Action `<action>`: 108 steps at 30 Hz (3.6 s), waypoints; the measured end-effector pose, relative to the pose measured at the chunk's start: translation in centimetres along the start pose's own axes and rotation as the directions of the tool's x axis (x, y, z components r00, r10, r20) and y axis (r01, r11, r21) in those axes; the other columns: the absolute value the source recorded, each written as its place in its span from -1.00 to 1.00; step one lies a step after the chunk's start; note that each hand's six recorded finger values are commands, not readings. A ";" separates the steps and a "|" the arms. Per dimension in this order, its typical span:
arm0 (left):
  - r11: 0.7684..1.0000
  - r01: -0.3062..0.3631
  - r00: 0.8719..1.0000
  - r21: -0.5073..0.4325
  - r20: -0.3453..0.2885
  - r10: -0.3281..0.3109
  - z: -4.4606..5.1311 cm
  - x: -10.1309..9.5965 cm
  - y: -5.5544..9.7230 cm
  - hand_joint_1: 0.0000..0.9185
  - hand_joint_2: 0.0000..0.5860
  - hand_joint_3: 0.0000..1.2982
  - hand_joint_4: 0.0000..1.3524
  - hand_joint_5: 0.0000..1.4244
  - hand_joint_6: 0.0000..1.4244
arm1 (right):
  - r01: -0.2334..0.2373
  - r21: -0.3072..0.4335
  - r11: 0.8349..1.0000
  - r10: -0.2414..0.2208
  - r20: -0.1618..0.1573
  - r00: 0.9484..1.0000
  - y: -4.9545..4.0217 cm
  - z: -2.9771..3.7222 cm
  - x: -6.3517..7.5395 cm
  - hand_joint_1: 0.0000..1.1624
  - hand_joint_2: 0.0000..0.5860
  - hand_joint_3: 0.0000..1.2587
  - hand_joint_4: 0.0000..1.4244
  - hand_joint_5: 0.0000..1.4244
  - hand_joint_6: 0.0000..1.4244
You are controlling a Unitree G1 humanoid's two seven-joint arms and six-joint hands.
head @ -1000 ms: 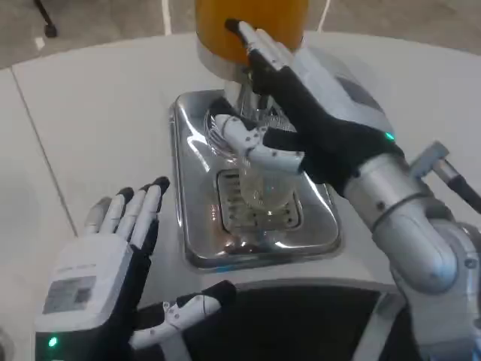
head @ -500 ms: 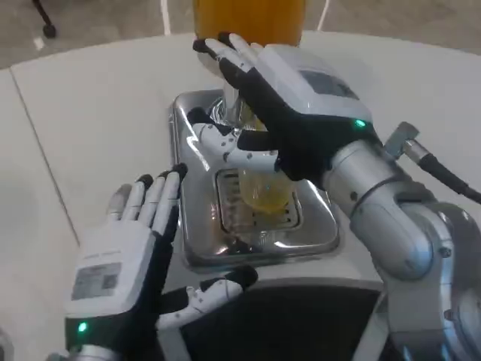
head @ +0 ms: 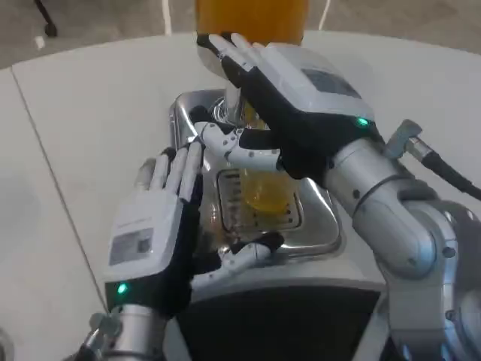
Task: Grasp the cup under the faucet to collect the drink, then remove the cup.
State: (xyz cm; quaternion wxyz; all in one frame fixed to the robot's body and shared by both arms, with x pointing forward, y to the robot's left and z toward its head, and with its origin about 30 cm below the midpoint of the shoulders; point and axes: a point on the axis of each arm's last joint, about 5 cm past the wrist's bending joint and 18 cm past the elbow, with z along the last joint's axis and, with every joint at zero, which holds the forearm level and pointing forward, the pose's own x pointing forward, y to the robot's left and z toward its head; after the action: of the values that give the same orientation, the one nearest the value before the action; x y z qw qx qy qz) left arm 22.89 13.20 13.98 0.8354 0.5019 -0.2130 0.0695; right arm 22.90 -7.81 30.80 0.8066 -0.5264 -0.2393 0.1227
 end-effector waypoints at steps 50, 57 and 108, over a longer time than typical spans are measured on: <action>0.999 0.050 0.998 -0.013 -0.030 -0.050 0.66 2.4 -2.2 -0.76 -0.80 -1.00 -1.00 -1.00 -1.00 | 0.094 -0.184 0.978 -0.090 0.029 0.996 4.52 -2.98 -10.7 0.18 0.54 -1.00 -1.00 -1.00 -0.94; 0.999 0.041 0.999 -0.031 -0.019 -0.041 1.14 2.9 -2.3 -0.82 -0.80 -1.00 -1.00 -1.00 -1.00 | 0.008 -0.238 0.971 -0.017 -0.037 0.999 5.64 -4.01 -12.7 0.18 0.53 -1.00 -1.00 -1.00 -0.95; 0.980 0.030 0.997 -0.196 -0.061 -0.043 4.64 7.2 -6.1 -0.57 -0.84 -1.00 -1.00 -0.69 -0.66 | -0.085 -0.195 0.977 0.068 -0.094 0.993 5.40 -5.72 -11.9 0.20 0.44 -1.00 -1.00 -1.00 -0.92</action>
State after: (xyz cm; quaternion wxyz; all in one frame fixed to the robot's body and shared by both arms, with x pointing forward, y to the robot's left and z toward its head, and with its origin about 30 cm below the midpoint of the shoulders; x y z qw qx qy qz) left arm 30.02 5.48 13.95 0.8882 0.4189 -0.1824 0.0492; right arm 15.95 -15.44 20.94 0.7542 -0.6181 -0.1946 0.1060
